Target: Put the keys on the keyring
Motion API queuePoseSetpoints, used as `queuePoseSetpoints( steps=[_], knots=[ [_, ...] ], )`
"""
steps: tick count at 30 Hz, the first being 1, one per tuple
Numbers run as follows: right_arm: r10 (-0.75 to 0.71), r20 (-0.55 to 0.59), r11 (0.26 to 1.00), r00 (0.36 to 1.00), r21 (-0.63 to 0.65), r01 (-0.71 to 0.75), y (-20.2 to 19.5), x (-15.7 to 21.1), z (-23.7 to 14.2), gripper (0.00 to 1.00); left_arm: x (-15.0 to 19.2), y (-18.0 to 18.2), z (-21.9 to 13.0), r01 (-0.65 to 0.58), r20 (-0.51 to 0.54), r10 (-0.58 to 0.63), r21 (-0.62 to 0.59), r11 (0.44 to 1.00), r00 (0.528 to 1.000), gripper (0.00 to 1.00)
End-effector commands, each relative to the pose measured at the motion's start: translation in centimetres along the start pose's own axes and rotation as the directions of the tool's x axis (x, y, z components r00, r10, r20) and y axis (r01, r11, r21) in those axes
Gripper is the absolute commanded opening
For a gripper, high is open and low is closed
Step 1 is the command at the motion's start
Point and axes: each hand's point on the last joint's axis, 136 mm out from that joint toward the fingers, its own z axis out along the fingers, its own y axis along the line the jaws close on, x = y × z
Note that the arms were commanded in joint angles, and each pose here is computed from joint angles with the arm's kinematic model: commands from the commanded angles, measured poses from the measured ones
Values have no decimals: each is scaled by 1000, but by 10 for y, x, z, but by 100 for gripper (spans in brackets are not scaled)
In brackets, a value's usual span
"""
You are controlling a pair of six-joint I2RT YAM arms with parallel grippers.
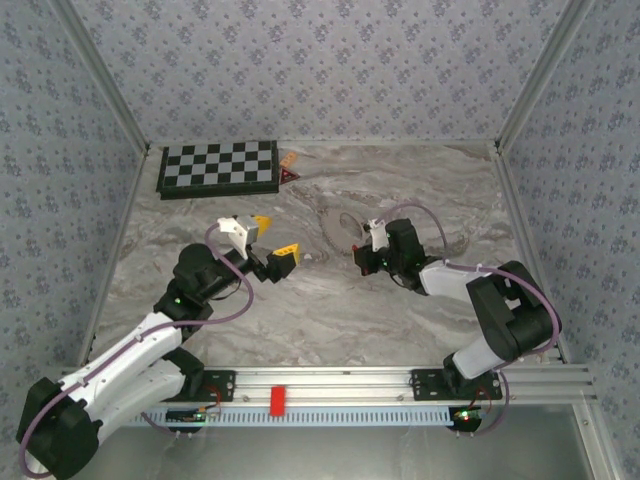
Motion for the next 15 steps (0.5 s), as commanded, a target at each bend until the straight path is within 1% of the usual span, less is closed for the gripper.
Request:
queuePoseSetpoints(
  steps=[1, 8, 15],
  knots=[
    [65, -67, 998, 996, 30, -63, -3, 18, -4, 0, -13, 1, 0, -4, 44, 5, -8, 1000, 999, 100],
    [136, -184, 991, 973, 30, -133, -2, 44, -4, 0, -11, 1, 0, 4, 44, -3, -6, 1000, 999, 100],
    [169, -264, 986, 950, 36, -165, 2, 56, -10, 1, -12, 1, -1, 1, 46, -1, -8, 1000, 999, 100]
  ],
)
